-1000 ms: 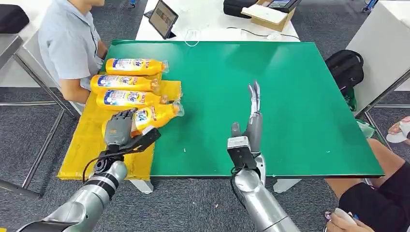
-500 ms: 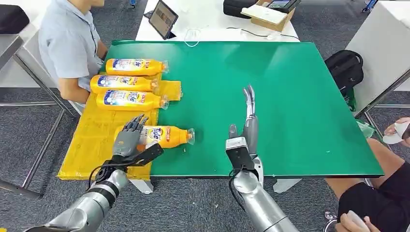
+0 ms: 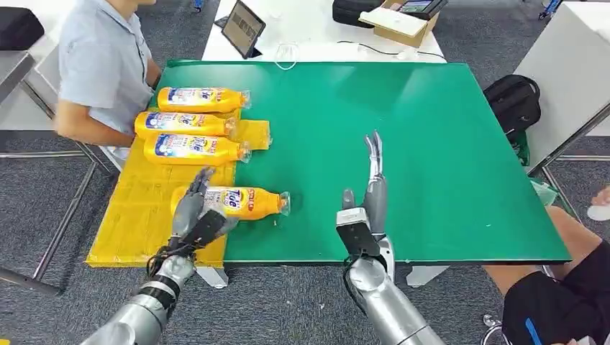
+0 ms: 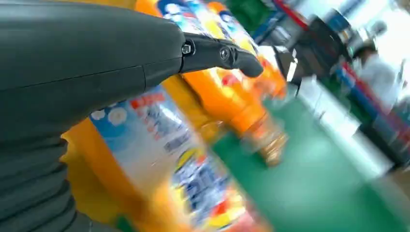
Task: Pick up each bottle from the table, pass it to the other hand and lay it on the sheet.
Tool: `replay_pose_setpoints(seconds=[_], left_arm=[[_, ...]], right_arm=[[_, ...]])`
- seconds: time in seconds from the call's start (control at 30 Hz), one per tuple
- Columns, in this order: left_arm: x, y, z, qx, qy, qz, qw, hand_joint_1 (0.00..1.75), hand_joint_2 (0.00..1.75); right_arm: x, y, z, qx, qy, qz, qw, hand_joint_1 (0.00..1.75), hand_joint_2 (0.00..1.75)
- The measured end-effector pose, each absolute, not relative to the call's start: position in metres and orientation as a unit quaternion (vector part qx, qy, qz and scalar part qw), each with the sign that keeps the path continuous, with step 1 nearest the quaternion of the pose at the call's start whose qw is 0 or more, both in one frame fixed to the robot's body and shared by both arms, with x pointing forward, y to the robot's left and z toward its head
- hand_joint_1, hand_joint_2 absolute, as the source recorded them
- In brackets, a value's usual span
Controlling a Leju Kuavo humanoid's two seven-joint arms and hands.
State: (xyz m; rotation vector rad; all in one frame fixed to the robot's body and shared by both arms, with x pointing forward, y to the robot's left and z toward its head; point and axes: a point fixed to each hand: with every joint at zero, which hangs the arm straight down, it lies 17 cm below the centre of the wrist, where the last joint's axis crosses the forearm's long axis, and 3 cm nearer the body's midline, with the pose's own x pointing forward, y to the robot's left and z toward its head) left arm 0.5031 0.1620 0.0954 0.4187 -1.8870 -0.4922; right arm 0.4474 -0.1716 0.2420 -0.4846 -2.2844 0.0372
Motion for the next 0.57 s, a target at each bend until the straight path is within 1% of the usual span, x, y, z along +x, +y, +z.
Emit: replay_pose_setpoints(seconds=[0.1,0.23,0.4,0.57], left_arm=[[0.505,0.171,0.118,0.143,-0.814,-0.120,0.550,0.00,1.75],[0.493,0.192,0.134,0.084,-0.823,0.022,0.561,0.00,1.75],[0.479,0.222,0.132,0.050,-0.815,0.120,0.565,0.00,1.75],[0.467,0.238,0.138,0.065,-0.819,0.146,0.551,0.00,1.75]], right_arm=[[0.441,-0.173,0.247,-0.199,-0.903,0.015,0.381,0.00,0.00],[0.423,-0.186,0.259,-0.195,-0.904,-0.036,0.379,0.00,0.00],[0.399,-0.187,0.272,-0.196,-0.908,-0.059,0.365,0.00,0.00],[0.377,-0.194,0.291,-0.213,-0.914,-0.073,0.337,0.00,0.00]])
